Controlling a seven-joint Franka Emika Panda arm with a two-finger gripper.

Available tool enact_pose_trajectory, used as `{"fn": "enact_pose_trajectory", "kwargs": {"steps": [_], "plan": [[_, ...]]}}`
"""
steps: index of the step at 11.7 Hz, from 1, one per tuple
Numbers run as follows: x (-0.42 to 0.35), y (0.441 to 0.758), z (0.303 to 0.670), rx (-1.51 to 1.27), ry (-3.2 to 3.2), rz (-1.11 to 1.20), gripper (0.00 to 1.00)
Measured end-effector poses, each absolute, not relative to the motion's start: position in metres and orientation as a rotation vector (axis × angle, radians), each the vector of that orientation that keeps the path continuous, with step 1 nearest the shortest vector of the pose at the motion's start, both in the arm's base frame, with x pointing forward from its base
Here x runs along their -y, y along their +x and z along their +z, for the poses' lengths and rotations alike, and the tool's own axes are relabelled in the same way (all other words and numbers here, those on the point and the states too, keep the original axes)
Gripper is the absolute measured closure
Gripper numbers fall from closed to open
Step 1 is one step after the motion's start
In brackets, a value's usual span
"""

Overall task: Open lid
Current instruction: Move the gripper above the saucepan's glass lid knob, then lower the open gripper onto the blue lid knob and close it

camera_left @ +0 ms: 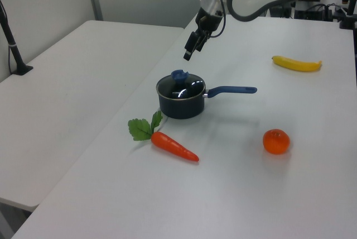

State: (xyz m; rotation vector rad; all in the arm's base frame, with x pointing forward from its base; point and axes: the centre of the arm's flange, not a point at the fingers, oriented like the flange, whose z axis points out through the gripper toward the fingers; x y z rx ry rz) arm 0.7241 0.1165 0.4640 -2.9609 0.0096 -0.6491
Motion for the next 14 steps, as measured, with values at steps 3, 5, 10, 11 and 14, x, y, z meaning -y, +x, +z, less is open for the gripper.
{"fn": "enact_pose_trajectory", "kwargs": {"steps": [3, 5, 10, 11, 14], "plan": [[-0.121, 0.733, 0.452, -0.002, -2.959, -0.681, 0.0], [-0.13, 0.742, 0.441, 0.014, -2.962, -0.688, 0.0], [-0.15, 0.749, 0.427, 0.024, -2.952, -0.716, 0.0], [-0.157, 0.748, 0.425, 0.039, -2.953, -0.713, 0.0], [-0.168, 0.747, 0.411, 0.061, -2.963, -0.688, 0.03]]}}
